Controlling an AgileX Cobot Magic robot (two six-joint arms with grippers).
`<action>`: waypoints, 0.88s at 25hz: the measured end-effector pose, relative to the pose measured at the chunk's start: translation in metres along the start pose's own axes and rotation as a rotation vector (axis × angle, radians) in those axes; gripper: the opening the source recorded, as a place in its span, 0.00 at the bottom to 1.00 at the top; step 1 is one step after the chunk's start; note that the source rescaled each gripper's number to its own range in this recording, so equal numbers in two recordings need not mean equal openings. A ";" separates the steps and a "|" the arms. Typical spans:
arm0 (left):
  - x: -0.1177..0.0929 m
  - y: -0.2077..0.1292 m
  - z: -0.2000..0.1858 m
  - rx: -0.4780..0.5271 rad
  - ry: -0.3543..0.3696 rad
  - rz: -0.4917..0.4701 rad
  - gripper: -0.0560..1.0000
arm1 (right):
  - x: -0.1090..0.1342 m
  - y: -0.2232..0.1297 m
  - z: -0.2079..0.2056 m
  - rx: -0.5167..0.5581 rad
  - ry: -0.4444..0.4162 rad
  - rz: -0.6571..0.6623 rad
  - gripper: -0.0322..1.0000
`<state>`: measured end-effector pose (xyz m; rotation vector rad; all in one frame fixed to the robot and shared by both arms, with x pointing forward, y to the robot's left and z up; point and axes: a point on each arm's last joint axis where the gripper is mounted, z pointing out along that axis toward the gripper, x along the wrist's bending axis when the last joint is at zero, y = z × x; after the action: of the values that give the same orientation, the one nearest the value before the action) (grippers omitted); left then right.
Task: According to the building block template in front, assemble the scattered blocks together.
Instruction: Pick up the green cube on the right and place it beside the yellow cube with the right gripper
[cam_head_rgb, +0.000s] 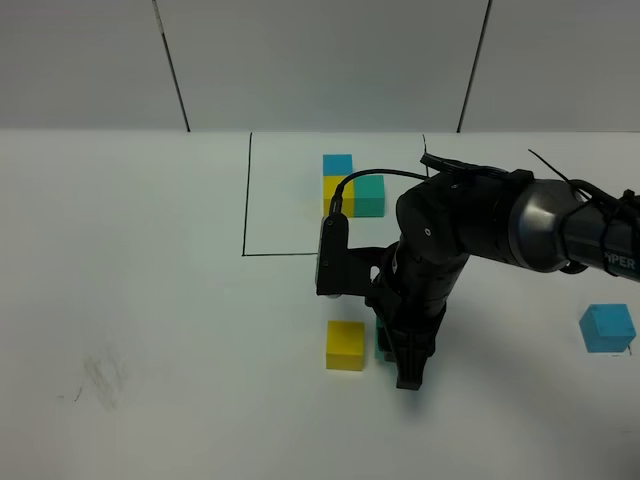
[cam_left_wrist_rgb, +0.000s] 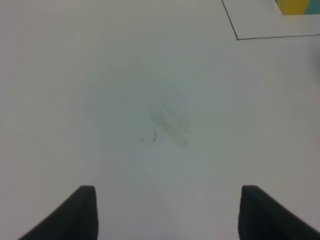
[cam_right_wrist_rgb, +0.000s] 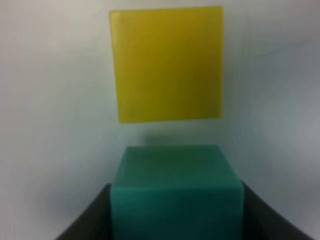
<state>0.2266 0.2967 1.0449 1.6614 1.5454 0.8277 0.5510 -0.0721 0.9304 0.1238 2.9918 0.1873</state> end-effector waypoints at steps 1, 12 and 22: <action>0.000 0.000 0.000 0.000 0.000 0.000 0.41 | 0.000 0.000 0.000 -0.001 -0.001 0.000 0.03; 0.000 0.000 0.000 0.000 0.000 0.000 0.41 | -0.003 0.003 0.000 -0.026 -0.027 -0.049 0.03; 0.000 0.000 0.000 0.000 0.000 0.000 0.41 | -0.002 0.005 0.000 -0.053 -0.018 -0.086 0.03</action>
<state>0.2266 0.2967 1.0449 1.6614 1.5454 0.8277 0.5530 -0.0673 0.9317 -0.0094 2.9635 0.2543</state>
